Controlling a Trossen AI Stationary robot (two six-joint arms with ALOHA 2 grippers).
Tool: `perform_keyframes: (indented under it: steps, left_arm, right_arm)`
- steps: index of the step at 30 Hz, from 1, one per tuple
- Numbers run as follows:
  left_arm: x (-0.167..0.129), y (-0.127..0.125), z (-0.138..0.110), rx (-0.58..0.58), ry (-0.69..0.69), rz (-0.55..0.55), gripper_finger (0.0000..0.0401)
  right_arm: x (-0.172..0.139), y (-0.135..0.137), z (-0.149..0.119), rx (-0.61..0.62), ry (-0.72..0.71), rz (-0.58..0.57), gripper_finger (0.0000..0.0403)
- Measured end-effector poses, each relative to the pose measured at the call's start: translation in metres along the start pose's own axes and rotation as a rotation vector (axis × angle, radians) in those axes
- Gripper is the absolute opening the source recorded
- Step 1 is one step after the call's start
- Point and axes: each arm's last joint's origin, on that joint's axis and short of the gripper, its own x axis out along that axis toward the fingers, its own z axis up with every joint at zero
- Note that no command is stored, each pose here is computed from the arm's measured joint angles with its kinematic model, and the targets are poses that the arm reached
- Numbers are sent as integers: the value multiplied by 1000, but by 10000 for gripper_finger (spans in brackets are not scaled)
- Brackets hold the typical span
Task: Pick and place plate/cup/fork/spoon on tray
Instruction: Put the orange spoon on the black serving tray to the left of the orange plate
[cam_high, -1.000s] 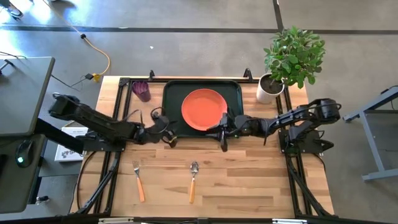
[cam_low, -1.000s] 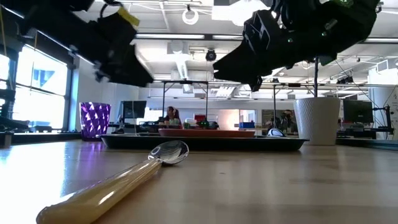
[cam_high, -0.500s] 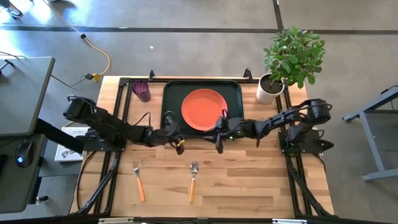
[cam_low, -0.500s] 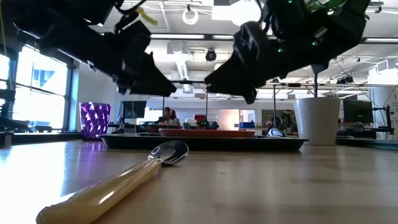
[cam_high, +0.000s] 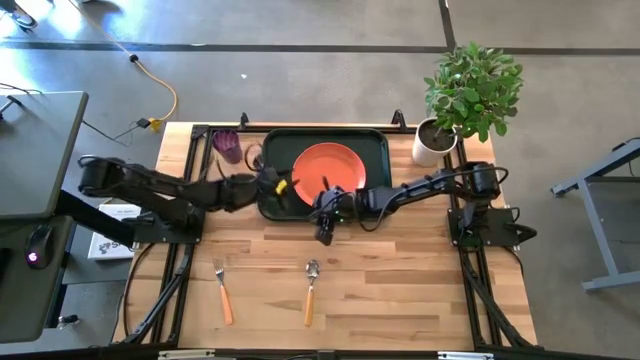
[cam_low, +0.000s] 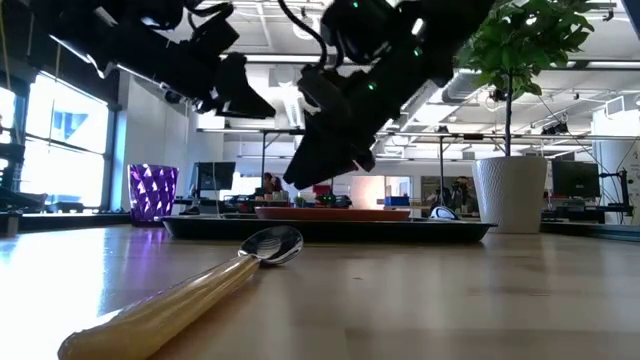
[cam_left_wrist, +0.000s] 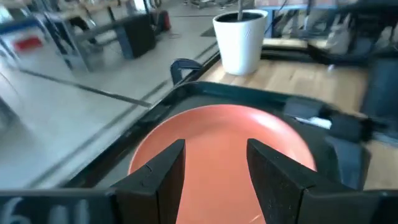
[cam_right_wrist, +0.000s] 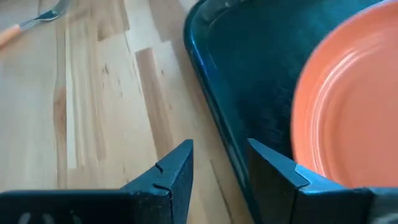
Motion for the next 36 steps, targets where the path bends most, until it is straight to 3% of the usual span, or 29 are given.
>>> perform_keyframes:
  steps: [2,5,8,16,22,26,36]
  left_arm:
    - [-5,3,2,-38,19,-96,163]
    - [-13,-4,-4,-35,39,-255,163]
    - [-20,-11,-19,-6,36,-285,163]
    - [-38,-17,-36,-102,-131,-338,163]
    - [-54,-23,-48,-66,-199,-329,163]
    - [-63,-28,-52,-15,-221,-246,157]
    - [-65,-30,-47,46,-261,-233,137]
  right_arm:
    - [-1,8,-1,-10,17,33,138]
    - [-3,20,-8,11,106,208,138]
    - [-5,34,-15,28,164,293,138]
    - [-8,47,-21,96,127,183,138]
    - [-7,44,-21,183,83,58,138]
    - [-8,46,-22,209,87,56,138]
    - [-10,58,-28,256,97,73,138]
